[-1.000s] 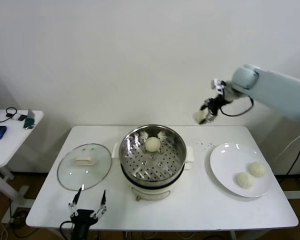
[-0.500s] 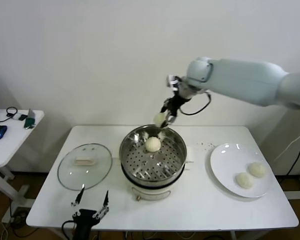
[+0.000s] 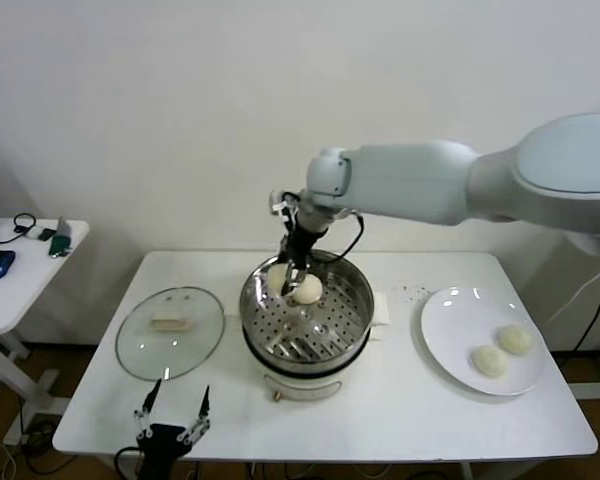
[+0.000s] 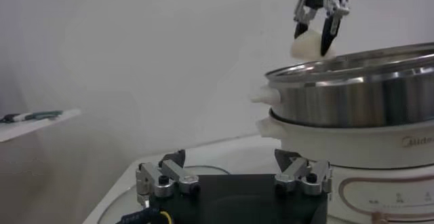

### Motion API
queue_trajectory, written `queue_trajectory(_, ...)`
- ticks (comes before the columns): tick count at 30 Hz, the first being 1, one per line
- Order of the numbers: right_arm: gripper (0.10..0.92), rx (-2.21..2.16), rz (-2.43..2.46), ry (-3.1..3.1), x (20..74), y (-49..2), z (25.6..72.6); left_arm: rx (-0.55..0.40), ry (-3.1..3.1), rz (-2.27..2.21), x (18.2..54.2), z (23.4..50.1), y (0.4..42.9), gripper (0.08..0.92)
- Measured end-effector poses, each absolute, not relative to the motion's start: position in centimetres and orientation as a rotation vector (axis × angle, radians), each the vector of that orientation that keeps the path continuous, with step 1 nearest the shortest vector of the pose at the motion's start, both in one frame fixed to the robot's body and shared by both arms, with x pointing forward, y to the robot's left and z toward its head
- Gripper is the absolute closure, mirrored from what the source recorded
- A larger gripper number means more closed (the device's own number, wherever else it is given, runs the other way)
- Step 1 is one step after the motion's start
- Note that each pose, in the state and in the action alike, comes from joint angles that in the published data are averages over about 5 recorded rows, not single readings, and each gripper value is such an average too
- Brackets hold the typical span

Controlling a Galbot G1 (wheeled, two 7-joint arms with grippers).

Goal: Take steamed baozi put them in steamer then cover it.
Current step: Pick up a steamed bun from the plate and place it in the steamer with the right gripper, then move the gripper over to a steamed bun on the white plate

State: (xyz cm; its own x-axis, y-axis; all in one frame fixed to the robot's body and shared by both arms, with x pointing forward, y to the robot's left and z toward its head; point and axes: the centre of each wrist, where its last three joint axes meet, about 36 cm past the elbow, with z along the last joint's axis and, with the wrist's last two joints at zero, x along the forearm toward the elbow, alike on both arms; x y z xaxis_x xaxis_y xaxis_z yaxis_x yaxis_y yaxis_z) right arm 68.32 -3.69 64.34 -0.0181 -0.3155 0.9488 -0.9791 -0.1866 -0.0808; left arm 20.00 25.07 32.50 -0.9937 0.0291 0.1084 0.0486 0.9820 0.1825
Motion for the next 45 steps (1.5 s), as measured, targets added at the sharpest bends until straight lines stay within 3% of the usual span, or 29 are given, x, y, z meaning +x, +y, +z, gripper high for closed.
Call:
queue_trajectory(21, 0.302, 1.592, 1.285, -1.250, 66.8, -0.9, 58.8, -0.047, -3.022, -0.284, 20.4, 32.2, 25.4, 0.177)
queue_trajectory(25, 0.261, 1.594, 1.284, -1.244, 66.6, -0.8, 58.6, -0.046, -3.020, -0.284, 20.5, 32.1, 25.5, 0.177)
queue_trajectory(29, 0.208, 1.596, 1.280, -1.243, 66.5, -0.7, 58.8, -0.047, -3.017, -0.283, 20.5, 32.1, 25.4, 0.177)
queue_trajectory(45, 0.200, 1.604, 1.284, -1.244, 67.5, -5.2, 64.1, -0.047, -3.019, -0.287, 20.7, 32.2, 25.4, 0.177)
